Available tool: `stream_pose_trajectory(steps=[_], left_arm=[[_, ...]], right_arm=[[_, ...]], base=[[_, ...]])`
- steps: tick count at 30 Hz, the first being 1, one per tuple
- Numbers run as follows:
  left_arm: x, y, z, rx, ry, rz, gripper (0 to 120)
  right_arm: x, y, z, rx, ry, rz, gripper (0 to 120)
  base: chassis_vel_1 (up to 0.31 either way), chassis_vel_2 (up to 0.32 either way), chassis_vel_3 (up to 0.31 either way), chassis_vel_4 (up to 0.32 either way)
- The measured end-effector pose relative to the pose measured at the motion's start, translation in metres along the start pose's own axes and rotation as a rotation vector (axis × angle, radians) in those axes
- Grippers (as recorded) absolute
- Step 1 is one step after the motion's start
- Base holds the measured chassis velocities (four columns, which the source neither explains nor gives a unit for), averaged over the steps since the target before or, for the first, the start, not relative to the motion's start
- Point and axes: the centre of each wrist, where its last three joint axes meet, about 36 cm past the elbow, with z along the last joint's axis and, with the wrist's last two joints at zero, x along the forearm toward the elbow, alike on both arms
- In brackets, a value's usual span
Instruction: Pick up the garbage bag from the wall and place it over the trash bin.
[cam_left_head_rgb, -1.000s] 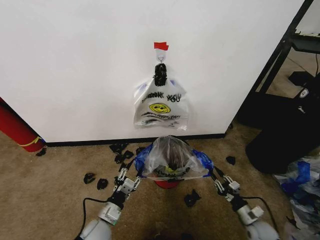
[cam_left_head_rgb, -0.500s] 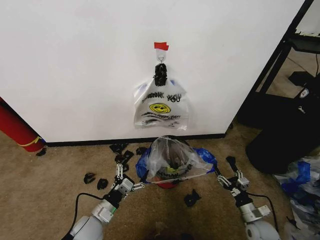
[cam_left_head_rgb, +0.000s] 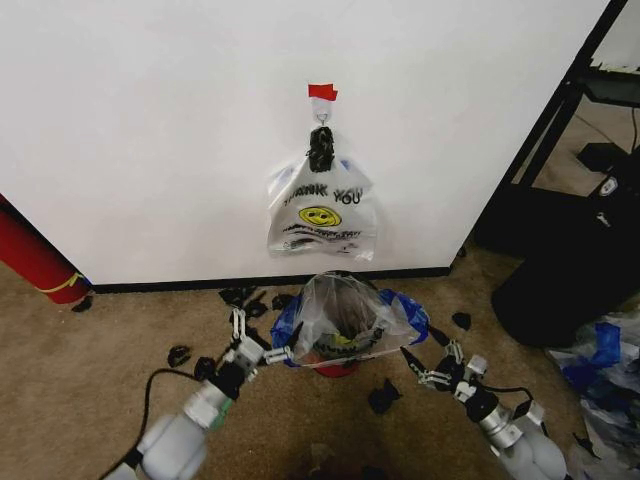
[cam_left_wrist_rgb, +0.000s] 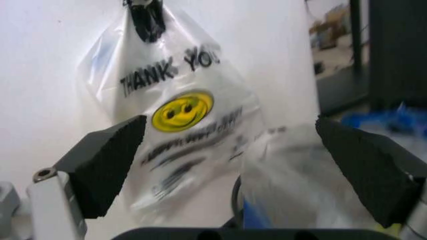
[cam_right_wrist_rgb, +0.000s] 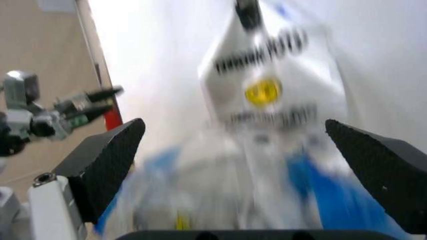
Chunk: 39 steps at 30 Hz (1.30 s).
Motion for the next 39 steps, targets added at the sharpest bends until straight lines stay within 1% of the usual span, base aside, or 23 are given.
stream_pose_trajectory(steps=[2,3,4,7,8,9,10,12,14,16,17,19,20,22,23,24,28,30,32,34,36,38,39], left_arm=[[-0.019,0.021,-0.009,0.064,-0.018,0.059,100],[-0.026,0.029,-0.011,0.076,-0.024,0.079,100],[-0.026,0.029,-0.011,0.076,-0.024,0.079,100],[-0.062,0.061,-0.009,0.084,-0.025,0.172,100],[-0.074,0.069,-0.004,0.079,-0.016,0.211,100],[-0.074,0.069,-0.004,0.079,-0.016,0.211,100],[-0.091,0.08,0.003,0.067,-0.003,0.275,100],[-0.12,0.098,0.009,0.036,0.009,0.387,100],[-0.142,0.106,0.015,0.016,0.024,0.466,100],[-0.175,0.108,0.025,-0.005,0.051,0.543,100],[-0.175,0.108,0.025,-0.005,0.051,0.543,100],[-0.205,0.111,0.029,-0.032,0.074,0.565,100],[-0.209,0.112,0.029,-0.035,0.077,0.567,100],[-0.234,0.113,0.025,-0.063,0.096,0.584,100],[-0.234,0.113,0.025,-0.063,0.096,0.584,100],[-0.241,0.112,0.021,-0.069,0.105,0.586,100],[-0.262,0.103,0.002,-0.071,0.164,0.589,100],[-0.269,0.098,-0.001,-0.099,0.226,0.586,100],[-0.27,0.097,-0.001,-0.104,0.233,0.586,100],[-0.275,0.095,0.001,-0.133,0.286,0.577,100],[-0.289,0.089,-0.001,-0.183,0.393,0.577,97],[-0.297,0.086,-0.007,-0.214,0.44,0.579,97],[-0.297,0.086,-0.007,-0.214,0.44,0.579,97]], right_arm=[[-0.023,0.007,-0.014,0.084,-0.045,0.056,100],[-0.033,0.01,-0.018,0.12,-0.061,0.091,100],[-0.033,0.01,-0.018,0.12,-0.061,0.091,100],[-0.063,0.021,-0.03,0.204,-0.121,0.199,100],[-0.069,0.025,-0.034,0.215,-0.136,0.215,100],[-0.069,0.025,-0.034,0.215,-0.136,0.215,100],[-0.074,0.03,-0.036,0.231,-0.148,0.236,100],[-0.08,0.035,-0.04,0.269,-0.159,0.269,100],[-0.082,0.037,-0.042,0.315,-0.163,0.288,100],[-0.084,0.036,-0.044,0.415,-0.168,0.311,100],[-0.084,0.036,-0.044,0.415,-0.168,0.311,100],[-0.084,0.035,-0.045,0.482,-0.179,0.336,100],[-0.084,0.036,-0.046,0.488,-0.181,0.343,100],[-0.087,0.042,-0.05,0.507,-0.216,0.424,100],[-0.087,0.042,-0.05,0.507,-0.216,0.424,100],[-0.087,0.044,-0.051,0.511,-0.225,0.455,100],[-0.081,0.048,-0.051,0.529,-0.223,0.508,100],[-0.079,0.048,-0.051,0.559,-0.219,0.532,100],[-0.079,0.047,-0.051,0.564,-0.219,0.537,100],[-0.078,0.047,-0.052,0.582,-0.218,0.556,100],[-0.078,0.055,-0.054,0.587,-0.226,0.591,100],[-0.077,0.062,-0.054,0.58,-0.225,0.588,100],[-0.077,0.062,-0.054,0.58,-0.225,0.588,100]], base=[[0.0,0.0,0.0,0.0],[0.0,0.0,0.0,0.0],[0.0,0.0,0.0,0.0],[0.0,0.0,0.0,0.0],[0.0,0.0,0.0,0.0],[0.0,0.0,0.0,0.0],[0.0,0.0,0.0,0.0],[0.0,0.0,0.0,0.0],[0.0,0.0,0.0,0.0],[0.0,0.0,0.0,0.0],[0.0,0.0,0.0,0.0],[0.0,0.0,0.0,0.0],[0.0,0.0,0.0,0.0],[0.0,0.0,0.0,0.0],[0.0,0.0,0.0,0.0],[0.0,0.0,0.0,0.0],[0.0,0.0,0.0,0.0],[0.0,0.0,0.0,0.0],[0.0,0.0,0.0,0.0],[0.0,0.0,0.0,0.0],[0.0,0.0,0.0,0.0],[0.0,0.0,0.0,0.0],[0.0,0.0,0.0,0.0]])
